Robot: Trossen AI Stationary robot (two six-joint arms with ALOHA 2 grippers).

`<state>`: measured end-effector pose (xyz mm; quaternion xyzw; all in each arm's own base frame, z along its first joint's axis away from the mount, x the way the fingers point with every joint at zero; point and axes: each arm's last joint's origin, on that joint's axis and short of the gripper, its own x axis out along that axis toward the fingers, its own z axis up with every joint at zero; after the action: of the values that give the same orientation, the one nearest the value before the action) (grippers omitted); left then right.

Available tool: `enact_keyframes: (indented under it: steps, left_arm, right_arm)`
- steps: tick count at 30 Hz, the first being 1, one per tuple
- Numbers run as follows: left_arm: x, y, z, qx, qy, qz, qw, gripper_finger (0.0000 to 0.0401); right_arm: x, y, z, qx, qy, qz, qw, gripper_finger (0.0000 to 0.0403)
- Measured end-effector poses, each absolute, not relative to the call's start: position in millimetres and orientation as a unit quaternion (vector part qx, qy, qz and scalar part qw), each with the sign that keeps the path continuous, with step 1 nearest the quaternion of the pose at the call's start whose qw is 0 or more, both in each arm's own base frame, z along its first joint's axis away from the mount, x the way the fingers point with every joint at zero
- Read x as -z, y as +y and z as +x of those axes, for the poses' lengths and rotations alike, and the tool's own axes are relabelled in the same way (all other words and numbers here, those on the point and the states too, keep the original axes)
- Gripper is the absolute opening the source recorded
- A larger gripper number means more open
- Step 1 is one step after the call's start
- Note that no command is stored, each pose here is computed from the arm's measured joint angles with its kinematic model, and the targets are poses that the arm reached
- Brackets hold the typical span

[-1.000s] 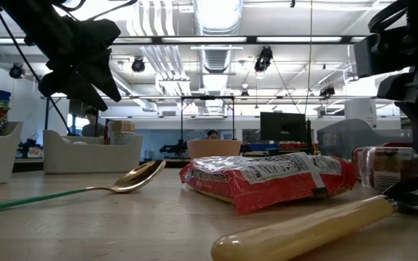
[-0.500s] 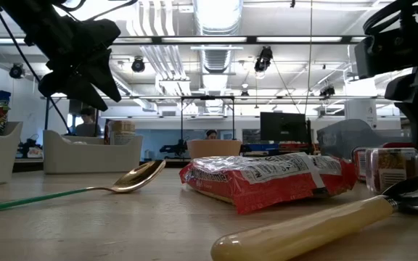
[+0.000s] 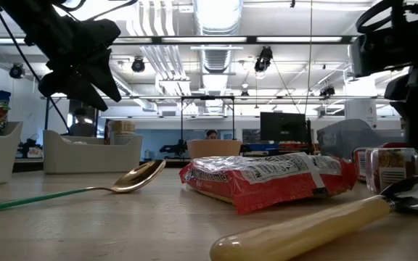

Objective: Pick & Place Food Item
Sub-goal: Put the brown seasoning bottle into the top gray bin

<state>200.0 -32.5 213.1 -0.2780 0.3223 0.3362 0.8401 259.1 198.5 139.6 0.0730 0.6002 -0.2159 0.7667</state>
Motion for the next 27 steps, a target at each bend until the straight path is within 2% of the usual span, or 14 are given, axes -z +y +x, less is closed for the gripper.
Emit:
enact_keyframes:
  steps: [8,15,27]
  left_arm:
    - [-213.1,-32.4,200.0,-0.336,0.322,-0.278,0.840,0.0213]
    - [-213.1,-32.4,200.0,-0.337,0.322,-0.278,0.840,0.0213]
    - [-214.3,-32.8,201.9,-0.332,0.314,-0.283,0.844,0.0213]
  right_arm:
    - [-139.7,192.2,264.3,0.250,0.580,0.098,0.769,0.0265]
    - [-139.4,192.5,263.8,0.247,0.588,0.105,0.763,0.0183]
    - [-148.4,198.7,268.1,0.200,0.615,0.105,0.755,0.0180]
